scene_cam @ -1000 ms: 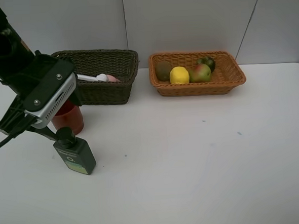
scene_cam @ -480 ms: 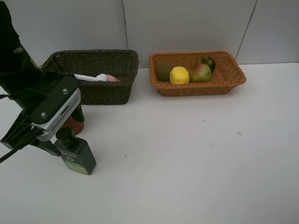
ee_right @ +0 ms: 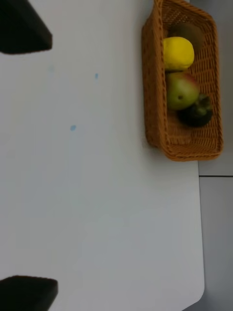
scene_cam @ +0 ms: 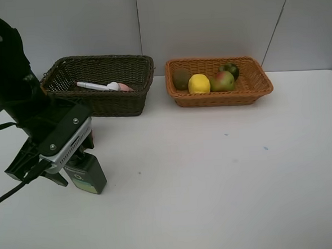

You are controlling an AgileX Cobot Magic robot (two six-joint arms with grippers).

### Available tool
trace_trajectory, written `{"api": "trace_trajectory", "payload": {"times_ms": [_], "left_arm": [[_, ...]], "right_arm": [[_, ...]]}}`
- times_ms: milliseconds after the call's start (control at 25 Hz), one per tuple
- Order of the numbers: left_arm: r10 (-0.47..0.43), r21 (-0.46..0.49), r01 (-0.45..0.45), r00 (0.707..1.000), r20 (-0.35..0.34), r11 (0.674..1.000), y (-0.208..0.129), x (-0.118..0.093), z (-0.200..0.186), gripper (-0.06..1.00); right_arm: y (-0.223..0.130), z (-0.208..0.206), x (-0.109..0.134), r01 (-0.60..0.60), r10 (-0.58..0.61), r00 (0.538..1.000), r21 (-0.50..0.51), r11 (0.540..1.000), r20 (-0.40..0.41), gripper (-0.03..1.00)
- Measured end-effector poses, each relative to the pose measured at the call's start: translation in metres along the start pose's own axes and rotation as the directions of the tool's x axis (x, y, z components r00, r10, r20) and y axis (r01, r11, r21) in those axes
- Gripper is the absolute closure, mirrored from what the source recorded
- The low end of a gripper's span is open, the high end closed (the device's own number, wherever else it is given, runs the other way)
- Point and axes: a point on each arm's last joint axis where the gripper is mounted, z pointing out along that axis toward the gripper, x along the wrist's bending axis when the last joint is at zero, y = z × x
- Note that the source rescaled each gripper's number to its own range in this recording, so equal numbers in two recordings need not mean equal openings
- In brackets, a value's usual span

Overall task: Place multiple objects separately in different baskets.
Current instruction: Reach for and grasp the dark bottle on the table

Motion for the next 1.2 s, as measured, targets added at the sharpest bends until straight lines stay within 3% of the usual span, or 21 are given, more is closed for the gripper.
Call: {"api": "trace_trajectory", "payload": {"times_ms": [480, 1040, 1120, 1200], "left_arm": [[-0.001, 0.012, 0.000, 0.999, 0.040, 1.000, -0.005, 0.008, 0.027, -0.05], [-0.002, 0.013, 0.001, 0.999, 0.043, 1.000, -0.006, 0.012, 0.032, -0.05], [-0.002, 0.013, 0.001, 0.999, 0.043, 1.000, -0.006, 0.012, 0.032, 0.00], [-0.002, 0.013, 0.001, 0.999, 0.043, 1.000, -0.006, 0.012, 0.032, 0.16]], "right_arm": [[0.000, 0.000, 0.000, 0.000, 0.000, 1.000, 0.000, 1.000, 0.000, -0.03], [0.000, 0.000, 0.000, 0.000, 0.000, 1.000, 0.000, 1.000, 0.000, -0.03], [0.000, 0.000, 0.000, 0.000, 0.000, 1.000, 0.000, 1.000, 0.000, -0.03], [0.000, 0.000, 0.000, 0.000, 0.000, 1.000, 0.000, 1.000, 0.000, -0.03]]}}
